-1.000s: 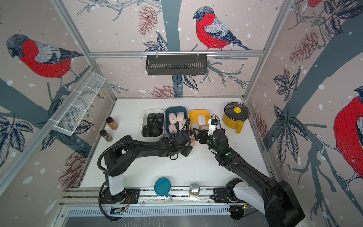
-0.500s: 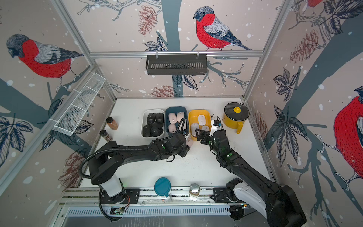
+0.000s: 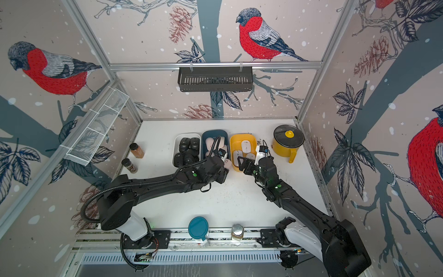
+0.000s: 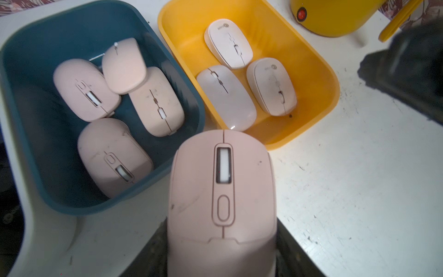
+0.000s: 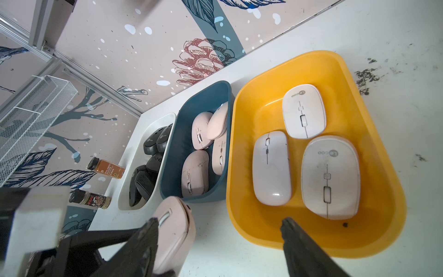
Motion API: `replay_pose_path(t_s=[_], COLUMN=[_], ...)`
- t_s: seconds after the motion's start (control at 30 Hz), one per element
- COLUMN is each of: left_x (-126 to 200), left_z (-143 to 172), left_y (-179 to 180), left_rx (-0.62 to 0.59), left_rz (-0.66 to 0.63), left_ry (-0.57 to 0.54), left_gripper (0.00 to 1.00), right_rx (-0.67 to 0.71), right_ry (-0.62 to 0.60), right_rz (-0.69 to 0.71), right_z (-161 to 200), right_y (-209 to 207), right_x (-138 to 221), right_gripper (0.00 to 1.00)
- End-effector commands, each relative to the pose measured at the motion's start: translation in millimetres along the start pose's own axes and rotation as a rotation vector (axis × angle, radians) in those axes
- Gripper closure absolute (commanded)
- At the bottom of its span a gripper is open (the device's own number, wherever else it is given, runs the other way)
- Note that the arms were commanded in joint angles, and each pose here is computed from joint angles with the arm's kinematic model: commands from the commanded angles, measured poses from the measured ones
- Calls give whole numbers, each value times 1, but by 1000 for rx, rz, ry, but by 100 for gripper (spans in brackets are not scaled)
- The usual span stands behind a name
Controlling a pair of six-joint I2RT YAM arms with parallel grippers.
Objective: Place the mice by color into the storage box
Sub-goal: Pick up the mouse from the center of the board.
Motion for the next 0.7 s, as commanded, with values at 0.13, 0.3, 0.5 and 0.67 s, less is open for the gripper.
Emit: replay_pose_path(t_s=[0.13, 0.3, 0.5, 0.67], left_x=[10, 7, -11, -33], left_z=[-40, -58, -67, -67], left_y=[38, 52, 72, 88], left_rx=[69, 74, 99, 132], left_rz=[-88, -136, -177, -177], left_ry=[-110, -139, -136, -108], left_gripper=[41, 41, 41, 41], right_rx=[1, 4, -3, -3], right_ry=[-16, -15, -12, -9], right_rz=[-15, -9, -2, 2], right_z=[-3, -3, -1, 1], right_y=[4, 3, -1, -2], right_x=[-1, -1, -1, -1], right_gripper=[19, 19, 19, 19])
Point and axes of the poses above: each gripper's point midway between its finger pads, its own x axis back along the fingers, its own y axis along the line the jaws close on, z = x × y, the point moved 9 cm from there along x, back along the fingers, and after that the axes turned 15 degrees about -x, right-handed, at the moved point
